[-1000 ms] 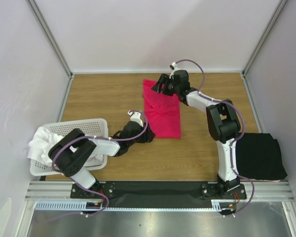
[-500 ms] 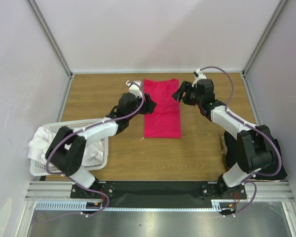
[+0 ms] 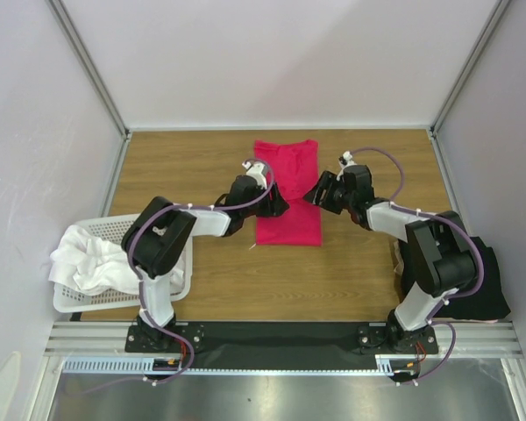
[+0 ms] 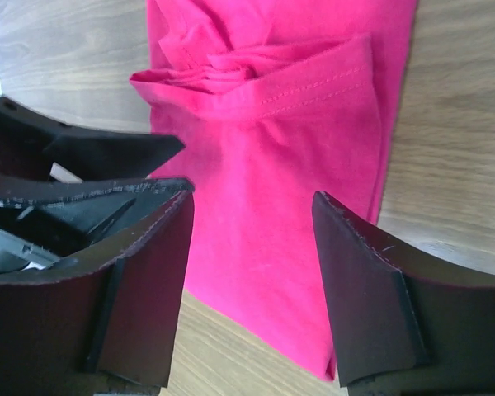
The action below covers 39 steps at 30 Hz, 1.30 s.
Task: Fold and stack the t-shirts
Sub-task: Fold the tshirt
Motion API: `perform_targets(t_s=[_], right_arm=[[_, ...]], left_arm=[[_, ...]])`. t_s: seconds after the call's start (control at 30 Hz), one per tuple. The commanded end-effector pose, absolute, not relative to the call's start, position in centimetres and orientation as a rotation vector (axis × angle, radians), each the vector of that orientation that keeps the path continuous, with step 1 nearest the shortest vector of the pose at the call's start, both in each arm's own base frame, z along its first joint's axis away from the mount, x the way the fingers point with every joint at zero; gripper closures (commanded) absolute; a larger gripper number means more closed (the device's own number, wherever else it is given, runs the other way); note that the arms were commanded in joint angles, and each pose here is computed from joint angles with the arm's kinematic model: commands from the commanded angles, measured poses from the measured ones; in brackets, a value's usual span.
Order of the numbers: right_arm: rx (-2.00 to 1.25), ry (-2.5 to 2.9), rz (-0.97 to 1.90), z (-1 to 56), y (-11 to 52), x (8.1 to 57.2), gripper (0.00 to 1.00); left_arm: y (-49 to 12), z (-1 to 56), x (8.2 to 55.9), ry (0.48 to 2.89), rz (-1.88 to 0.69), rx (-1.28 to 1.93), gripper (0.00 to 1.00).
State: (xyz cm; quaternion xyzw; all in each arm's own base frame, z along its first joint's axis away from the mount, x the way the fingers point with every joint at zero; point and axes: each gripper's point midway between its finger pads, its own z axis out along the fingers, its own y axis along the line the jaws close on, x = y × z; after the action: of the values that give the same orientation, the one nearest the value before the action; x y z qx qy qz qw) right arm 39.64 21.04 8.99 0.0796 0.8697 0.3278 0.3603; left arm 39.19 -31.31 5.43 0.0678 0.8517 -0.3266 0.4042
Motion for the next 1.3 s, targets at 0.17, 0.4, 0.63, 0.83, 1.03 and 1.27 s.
perform_targets(t_s=[0.17,0.4,0.63,0.83,1.03,1.27], right_arm=[[0.204,2.23,0.901,7.8,22.3,39.8,0.4],[0.218,2.212,0.885,7.7,22.1,41.1,0.41],[0.151,2.169,0.808,9.9,22.1,44.6,0.41],[0.008,2.101,0.754,12.5,21.7,48.3,0.41],[-0.074,2.152,0.704,11.0,21.3,48.4,0.41],[-0.345,2.142,0.646,9.4,21.8,47.1,0.44]], left_arm=[[-32.4,8.4,43.9,1.998,-0.844,0.099,0.39],[-32.2,7.7,45.7,1.983,-0.935,0.019,0.41],[-30.2,6.6,46.7,2.034,-0.882,-0.128,0.38],[-30.2,7.5,47.0,2.015,-0.964,-0.114,0.37],[-29.7,10.9,46.6,1.946,-1.01,-0.068,0.35],[-28.8,13.0,45.2,1.994,-0.881,0.193,0.33]])
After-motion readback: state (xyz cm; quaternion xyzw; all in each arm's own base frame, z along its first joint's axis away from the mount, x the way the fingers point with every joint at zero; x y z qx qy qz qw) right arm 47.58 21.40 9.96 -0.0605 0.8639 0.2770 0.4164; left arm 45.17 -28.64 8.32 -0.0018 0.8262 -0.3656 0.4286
